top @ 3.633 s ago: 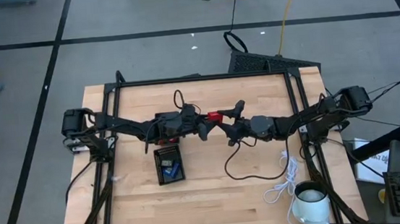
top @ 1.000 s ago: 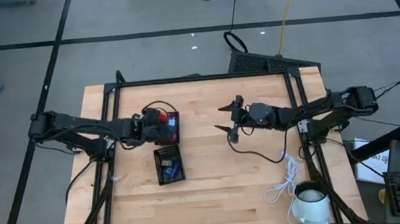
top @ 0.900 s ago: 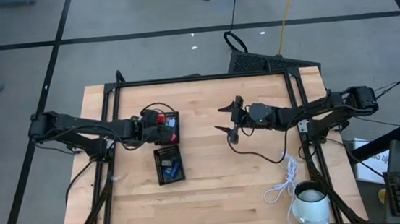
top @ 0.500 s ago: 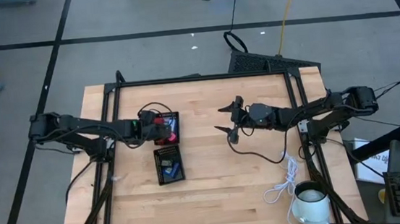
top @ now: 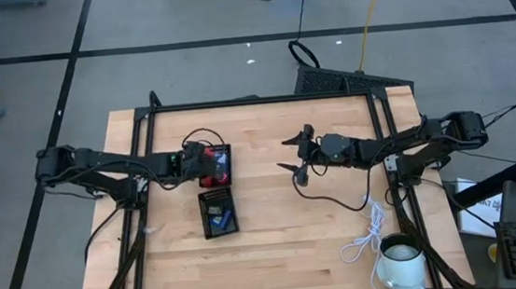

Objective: Pick & Place Office items
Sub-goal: Put the red charger adapter into the top black bin, then return to Home Position

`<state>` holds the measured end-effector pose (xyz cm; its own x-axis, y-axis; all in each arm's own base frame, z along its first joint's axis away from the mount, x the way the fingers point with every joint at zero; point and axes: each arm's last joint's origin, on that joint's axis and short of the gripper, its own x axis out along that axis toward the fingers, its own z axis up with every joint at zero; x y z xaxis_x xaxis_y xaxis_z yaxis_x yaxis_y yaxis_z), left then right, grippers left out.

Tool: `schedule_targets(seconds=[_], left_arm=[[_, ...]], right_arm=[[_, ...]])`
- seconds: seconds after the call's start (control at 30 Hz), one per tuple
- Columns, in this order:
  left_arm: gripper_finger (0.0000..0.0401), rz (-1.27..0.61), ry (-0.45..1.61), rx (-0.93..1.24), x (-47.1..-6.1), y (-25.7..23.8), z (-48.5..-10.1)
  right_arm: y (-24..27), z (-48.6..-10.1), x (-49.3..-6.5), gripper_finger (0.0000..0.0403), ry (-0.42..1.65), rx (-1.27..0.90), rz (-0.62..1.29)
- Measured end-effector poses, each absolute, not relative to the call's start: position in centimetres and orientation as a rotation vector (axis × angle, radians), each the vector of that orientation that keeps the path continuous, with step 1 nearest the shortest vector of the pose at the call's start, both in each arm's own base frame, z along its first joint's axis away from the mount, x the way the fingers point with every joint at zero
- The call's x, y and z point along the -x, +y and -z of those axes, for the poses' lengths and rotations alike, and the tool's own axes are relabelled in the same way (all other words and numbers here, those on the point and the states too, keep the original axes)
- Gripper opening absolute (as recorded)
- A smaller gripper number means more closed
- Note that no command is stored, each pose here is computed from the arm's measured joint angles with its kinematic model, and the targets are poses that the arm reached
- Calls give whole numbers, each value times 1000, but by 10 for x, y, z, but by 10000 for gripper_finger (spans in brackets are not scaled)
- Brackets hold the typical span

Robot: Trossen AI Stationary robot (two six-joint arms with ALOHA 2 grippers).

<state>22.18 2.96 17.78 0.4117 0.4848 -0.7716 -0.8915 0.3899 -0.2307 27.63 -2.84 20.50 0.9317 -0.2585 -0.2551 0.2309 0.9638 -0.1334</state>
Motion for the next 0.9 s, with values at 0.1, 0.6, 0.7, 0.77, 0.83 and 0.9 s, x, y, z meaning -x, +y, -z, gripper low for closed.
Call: schedule_targets(seconds=[0.1, 0.6, 0.7, 0.77, 0.83, 0.9], left_arm=[[218, -885, 671, 713, -222, 30, -190], [199, -237, 453, 313, -166, 9, -296], [198, -109, 430, 269, -148, 4, -301], [201, -86, 382, 244, -140, 3, -301], [205, -105, 320, 216, -135, 2, -296], [209, -130, 262, 199, -128, 3, -286]], right_arm=[[-28, -204, -276, 313, 285, 103, 250], [-28, -204, -276, 313, 287, 106, 250], [-28, -204, -276, 313, 287, 106, 250], [-28, -204, -276, 313, 287, 108, 249], [-28, -204, -276, 313, 287, 110, 249], [-28, -204, -276, 313, 287, 110, 249]])
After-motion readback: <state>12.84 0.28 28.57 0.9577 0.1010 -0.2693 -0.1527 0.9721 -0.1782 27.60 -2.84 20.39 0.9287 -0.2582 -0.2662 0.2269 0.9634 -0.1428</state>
